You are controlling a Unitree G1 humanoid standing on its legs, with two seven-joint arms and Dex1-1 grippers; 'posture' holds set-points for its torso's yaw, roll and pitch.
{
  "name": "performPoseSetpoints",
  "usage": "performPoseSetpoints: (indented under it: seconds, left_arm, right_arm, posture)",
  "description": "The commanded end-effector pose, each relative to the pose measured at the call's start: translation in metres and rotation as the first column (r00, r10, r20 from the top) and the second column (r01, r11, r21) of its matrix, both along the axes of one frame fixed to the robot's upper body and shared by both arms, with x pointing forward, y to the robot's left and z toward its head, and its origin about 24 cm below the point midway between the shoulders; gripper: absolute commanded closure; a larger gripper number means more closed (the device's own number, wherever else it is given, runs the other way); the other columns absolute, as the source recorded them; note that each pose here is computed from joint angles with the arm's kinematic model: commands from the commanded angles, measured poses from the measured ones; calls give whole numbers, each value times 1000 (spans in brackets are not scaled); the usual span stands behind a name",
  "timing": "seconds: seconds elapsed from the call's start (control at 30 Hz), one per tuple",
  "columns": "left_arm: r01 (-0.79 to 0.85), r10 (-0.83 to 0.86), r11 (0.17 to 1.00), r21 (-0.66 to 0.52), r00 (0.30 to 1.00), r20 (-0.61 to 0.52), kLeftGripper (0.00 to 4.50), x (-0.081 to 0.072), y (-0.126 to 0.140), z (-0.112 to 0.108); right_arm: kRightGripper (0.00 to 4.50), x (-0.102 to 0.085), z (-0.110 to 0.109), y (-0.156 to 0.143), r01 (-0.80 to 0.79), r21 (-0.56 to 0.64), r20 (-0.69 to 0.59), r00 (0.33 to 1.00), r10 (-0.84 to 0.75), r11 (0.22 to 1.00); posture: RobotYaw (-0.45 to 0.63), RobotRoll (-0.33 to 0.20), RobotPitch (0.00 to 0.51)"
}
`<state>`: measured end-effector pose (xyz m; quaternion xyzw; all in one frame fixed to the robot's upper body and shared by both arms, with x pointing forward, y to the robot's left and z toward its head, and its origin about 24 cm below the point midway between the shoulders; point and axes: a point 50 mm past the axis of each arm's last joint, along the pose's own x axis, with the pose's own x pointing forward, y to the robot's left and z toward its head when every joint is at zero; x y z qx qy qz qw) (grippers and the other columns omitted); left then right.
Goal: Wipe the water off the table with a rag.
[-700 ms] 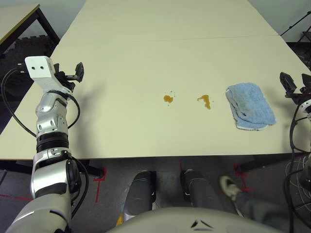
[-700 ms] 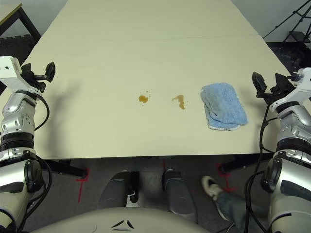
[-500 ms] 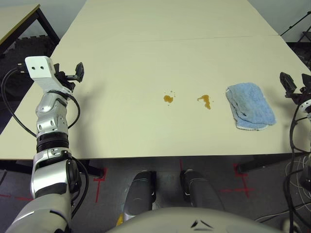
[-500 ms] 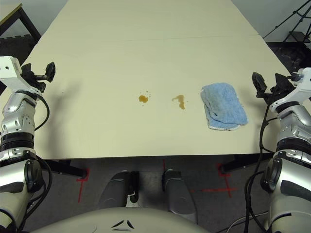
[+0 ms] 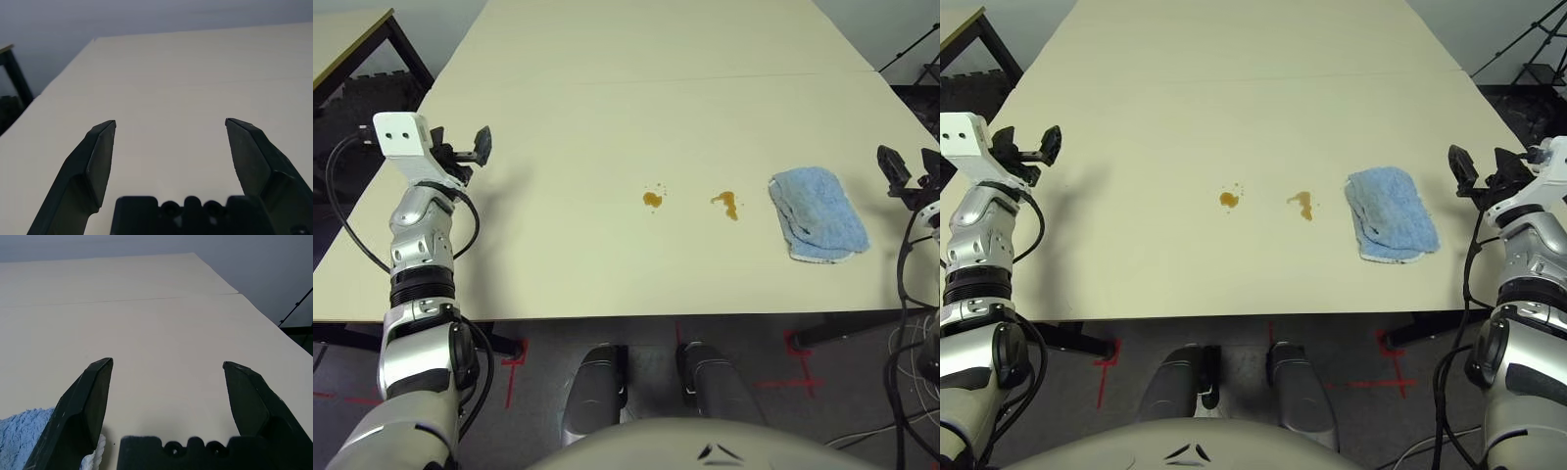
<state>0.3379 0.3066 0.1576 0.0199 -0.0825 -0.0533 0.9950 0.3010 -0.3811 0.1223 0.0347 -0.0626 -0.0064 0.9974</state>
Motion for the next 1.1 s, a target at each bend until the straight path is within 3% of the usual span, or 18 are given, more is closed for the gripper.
performPoseSetpoints:
  seconds: [0.03, 0.13, 0.3, 0.37, 0.5, 0.8, 1.1]
  left_arm:
    - [161, -161, 987, -6, 986, -39, 0, -6, -9, -3]
    - [290, -288, 957, 15, 954, -87, 0, -14, -16, -7]
    - [558, -551, 830, -28, 809, -207, 0, -36, -28, -16]
    - [628, -623, 776, -63, 744, -241, 0, -43, -34, -18]
    - [687, -680, 722, -85, 680, -276, 0, -46, -43, -20]
    - [712, -698, 699, -72, 655, -289, 0, -36, -52, -19]
    - [722, -704, 689, -62, 646, -293, 0, -33, -58, -22]
  right_arm:
    - [22, -3, 4, -3, 11, 6, 20, 1000, -11, 1000]
    - [22, -3, 3, -2, 1, 8, 14, 1000, -1, 1000]
    - [22, -2, 1, 0, -17, 23, -13, 1000, 17, 1000]
    - [22, -2, 1, 0, -31, 37, -30, 999, 32, 999]
    - [22, -3, 3, -1, -80, 76, -69, 994, 85, 994]
    - [22, -18, 5, 8, -301, 209, -221, 912, 345, 930]
    - [22, -32, -19, 35, -374, 275, -346, 821, 454, 886]
  posture:
    - [-91, 0, 151]
    - [-95, 0, 151]
    - [-95, 0, 148]
    - [-97, 0, 150]
    - [-108, 0, 153]
    - [-146, 0, 160]
    - [-152, 0, 163]
